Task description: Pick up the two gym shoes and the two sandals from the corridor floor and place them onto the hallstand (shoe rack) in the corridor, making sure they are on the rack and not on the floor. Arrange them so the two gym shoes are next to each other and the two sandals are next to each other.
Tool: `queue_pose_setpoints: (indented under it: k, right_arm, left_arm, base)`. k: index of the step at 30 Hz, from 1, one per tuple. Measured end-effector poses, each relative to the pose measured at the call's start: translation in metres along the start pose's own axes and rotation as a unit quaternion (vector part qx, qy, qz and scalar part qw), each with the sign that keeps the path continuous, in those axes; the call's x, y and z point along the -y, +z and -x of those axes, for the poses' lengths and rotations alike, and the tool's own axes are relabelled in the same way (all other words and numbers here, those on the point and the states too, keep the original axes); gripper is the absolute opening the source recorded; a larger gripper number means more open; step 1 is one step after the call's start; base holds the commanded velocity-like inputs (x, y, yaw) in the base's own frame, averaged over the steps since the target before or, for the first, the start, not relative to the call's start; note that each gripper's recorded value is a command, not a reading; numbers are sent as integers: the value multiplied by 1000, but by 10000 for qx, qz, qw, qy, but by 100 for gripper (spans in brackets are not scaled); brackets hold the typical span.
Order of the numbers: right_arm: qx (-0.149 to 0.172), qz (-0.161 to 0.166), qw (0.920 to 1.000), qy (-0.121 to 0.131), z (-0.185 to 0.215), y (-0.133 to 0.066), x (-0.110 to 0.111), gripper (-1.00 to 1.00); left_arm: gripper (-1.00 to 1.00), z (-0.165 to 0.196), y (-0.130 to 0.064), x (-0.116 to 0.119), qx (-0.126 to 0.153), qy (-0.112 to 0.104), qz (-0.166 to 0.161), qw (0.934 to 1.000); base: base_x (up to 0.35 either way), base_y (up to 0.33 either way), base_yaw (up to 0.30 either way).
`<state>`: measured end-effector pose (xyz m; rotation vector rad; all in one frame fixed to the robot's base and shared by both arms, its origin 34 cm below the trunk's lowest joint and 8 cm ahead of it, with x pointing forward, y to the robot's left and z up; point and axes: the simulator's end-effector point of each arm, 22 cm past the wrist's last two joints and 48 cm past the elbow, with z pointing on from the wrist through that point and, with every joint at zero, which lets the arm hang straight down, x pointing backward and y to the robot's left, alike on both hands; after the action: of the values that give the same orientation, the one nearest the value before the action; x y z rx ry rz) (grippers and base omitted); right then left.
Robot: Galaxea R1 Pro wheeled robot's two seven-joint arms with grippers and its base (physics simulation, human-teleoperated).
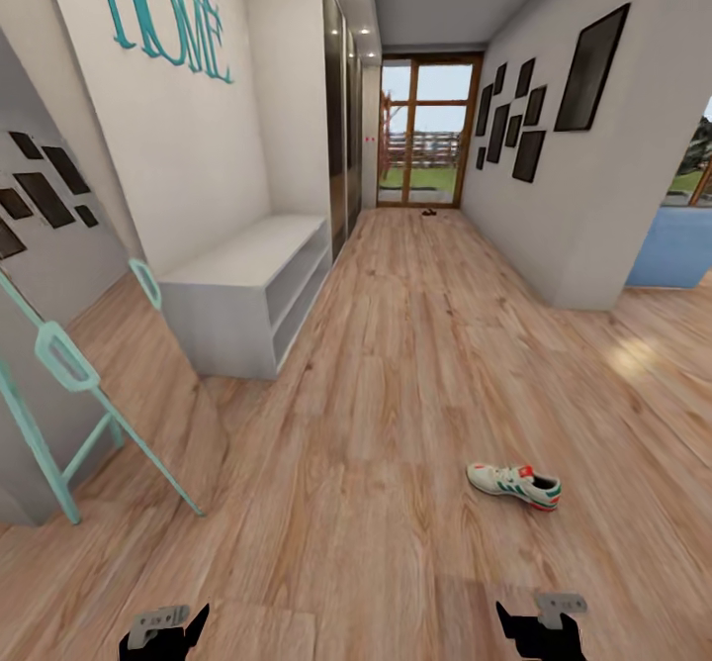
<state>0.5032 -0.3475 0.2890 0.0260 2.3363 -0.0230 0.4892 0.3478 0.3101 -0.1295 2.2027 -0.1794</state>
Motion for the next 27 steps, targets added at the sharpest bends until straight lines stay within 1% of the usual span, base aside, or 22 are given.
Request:
queue_pose_setpoints:
  k: [27]
  right_arm:
    - [-2,4,10000,3,0,0,-1,100]
  left_arm:
    - [100,0,0,0,0,-2,0,10000]
  base:
    - [336,8,0]
